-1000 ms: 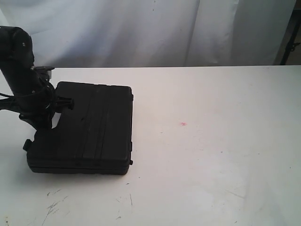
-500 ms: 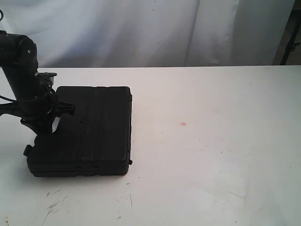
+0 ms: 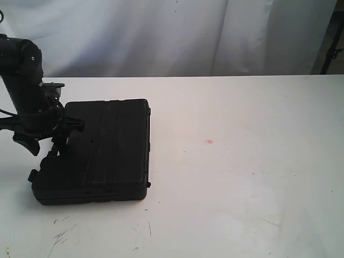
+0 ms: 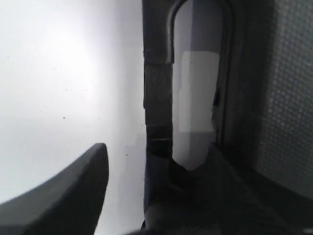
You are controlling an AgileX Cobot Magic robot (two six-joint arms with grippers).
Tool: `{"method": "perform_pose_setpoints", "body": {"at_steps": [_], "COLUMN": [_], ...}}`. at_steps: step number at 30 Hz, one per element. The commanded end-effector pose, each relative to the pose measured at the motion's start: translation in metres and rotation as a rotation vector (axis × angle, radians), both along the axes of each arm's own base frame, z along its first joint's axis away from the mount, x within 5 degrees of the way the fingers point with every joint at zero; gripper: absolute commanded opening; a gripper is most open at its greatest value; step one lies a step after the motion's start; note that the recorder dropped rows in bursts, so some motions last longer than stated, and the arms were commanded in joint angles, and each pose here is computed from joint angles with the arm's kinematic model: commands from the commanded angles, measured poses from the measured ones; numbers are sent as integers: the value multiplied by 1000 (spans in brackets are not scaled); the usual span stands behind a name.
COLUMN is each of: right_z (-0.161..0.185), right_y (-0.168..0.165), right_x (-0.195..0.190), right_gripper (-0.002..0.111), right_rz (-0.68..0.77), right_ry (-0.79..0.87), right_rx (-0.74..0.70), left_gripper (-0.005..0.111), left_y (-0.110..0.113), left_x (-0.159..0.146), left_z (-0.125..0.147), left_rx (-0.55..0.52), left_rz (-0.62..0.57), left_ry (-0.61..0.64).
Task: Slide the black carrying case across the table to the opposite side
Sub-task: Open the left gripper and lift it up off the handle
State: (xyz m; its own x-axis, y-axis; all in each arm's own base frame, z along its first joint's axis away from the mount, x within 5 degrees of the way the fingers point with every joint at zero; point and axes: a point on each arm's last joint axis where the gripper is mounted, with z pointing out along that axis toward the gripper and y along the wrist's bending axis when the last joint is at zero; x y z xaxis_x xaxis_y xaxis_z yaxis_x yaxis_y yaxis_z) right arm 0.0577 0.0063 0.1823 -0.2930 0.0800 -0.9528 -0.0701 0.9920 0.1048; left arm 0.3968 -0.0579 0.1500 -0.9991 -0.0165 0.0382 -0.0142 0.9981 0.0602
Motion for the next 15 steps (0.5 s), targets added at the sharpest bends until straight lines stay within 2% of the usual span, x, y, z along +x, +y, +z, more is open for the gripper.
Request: {"method": "perform_pose_setpoints", "body": {"at_steps": [1, 5, 7, 9, 10, 12, 14, 15], "right_z": [0, 0, 0, 0, 0, 0, 0, 0], "right_y": [0, 0, 0, 0, 0, 0, 0, 0], "right_x": [0, 0, 0, 0, 0, 0, 0, 0], "right_gripper": [0, 0, 0, 0, 0, 0, 0, 0], "right_rz": [-6, -6, -6, -6, -6, -6, -6, -6], "right_ry": [-9, -9, -9, -9, -9, -9, -9, -9], "right_rx": [-4, -4, -4, -4, -4, -4, -4, -4], "left_gripper": [58, 54, 45, 13, 2, 0, 0, 0], "left_y": [0, 1, 2, 3, 3, 5, 4, 4], "left_x": [1, -1, -5, -11, -14, -24, -40, -59], "left_z": [9, 43, 61, 86, 92, 107, 119, 126], "left_rx": [12, 3, -5, -15, -19, -31, -79, -125], "left_rz": [-12, -17, -10, -9, -8, -9, -4, -3], "left_ry": [-31, -140, -186, -249, -263, -324, -429, -514]}}
